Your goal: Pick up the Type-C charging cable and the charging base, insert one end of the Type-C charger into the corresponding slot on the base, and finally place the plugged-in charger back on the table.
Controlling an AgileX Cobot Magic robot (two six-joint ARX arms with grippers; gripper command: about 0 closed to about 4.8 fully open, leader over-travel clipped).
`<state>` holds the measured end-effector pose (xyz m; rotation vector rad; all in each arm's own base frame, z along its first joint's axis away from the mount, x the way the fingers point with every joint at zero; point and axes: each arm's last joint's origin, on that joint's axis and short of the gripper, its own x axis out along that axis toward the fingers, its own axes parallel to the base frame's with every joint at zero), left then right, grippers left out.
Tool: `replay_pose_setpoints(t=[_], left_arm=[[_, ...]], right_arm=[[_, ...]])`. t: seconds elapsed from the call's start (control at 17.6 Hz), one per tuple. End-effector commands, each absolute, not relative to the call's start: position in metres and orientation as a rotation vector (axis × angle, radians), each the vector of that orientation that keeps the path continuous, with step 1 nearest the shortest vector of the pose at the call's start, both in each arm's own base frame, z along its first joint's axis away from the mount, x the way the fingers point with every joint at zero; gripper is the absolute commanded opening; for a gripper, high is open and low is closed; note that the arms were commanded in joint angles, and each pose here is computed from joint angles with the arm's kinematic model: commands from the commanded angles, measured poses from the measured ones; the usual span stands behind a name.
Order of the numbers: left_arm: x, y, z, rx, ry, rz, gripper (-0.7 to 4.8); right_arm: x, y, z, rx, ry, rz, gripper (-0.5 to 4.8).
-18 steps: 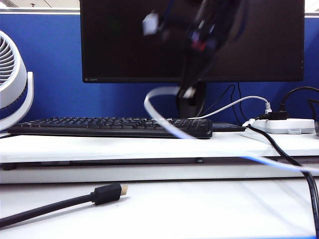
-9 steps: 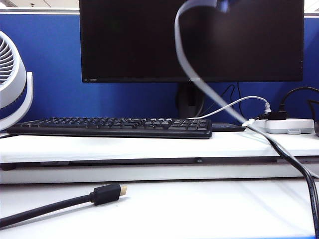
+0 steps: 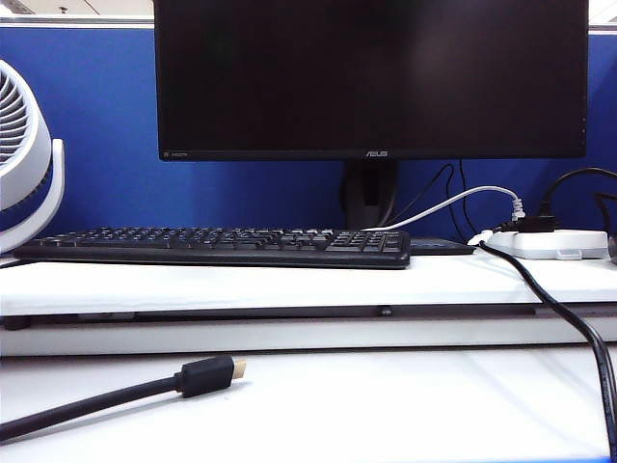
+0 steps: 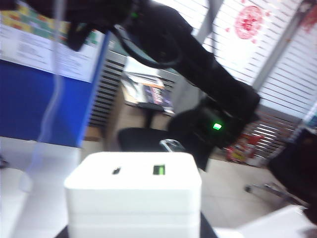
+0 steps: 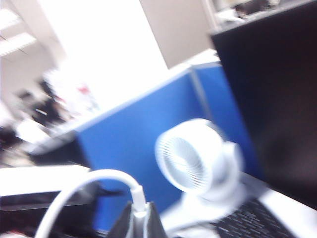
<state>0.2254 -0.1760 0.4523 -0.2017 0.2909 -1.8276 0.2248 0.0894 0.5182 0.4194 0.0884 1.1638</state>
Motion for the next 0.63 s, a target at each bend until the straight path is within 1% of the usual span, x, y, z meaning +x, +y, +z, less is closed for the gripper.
replay_pose_setpoints(t=[0.06,0.28,0.51,0.63], left_arm=[[0.225,-0.175,0.460,-0.178,0.201,-1.769,-0.05],[0.228,-0.176,0.464,-0.174,0.132,-1.667,-0.05],[0.227,-0.176,0.471,-0.150,0.032,-1.661,-0.05],[0.226,-0.175,0.478,-0.125,-0.059,-1.667,-0.05]], right_arm=[[0.217,0.089,0.529,0.388,0.019,1.279,-0.06],[0.210,0.095,0.536,0.366,-0.030,1.383,-0.06],[0.202,0.105,0.541,0.326,-0.083,1.467,-0.06],[0.197,0.111,0.542,0.299,-0.119,1.503,-0.06]])
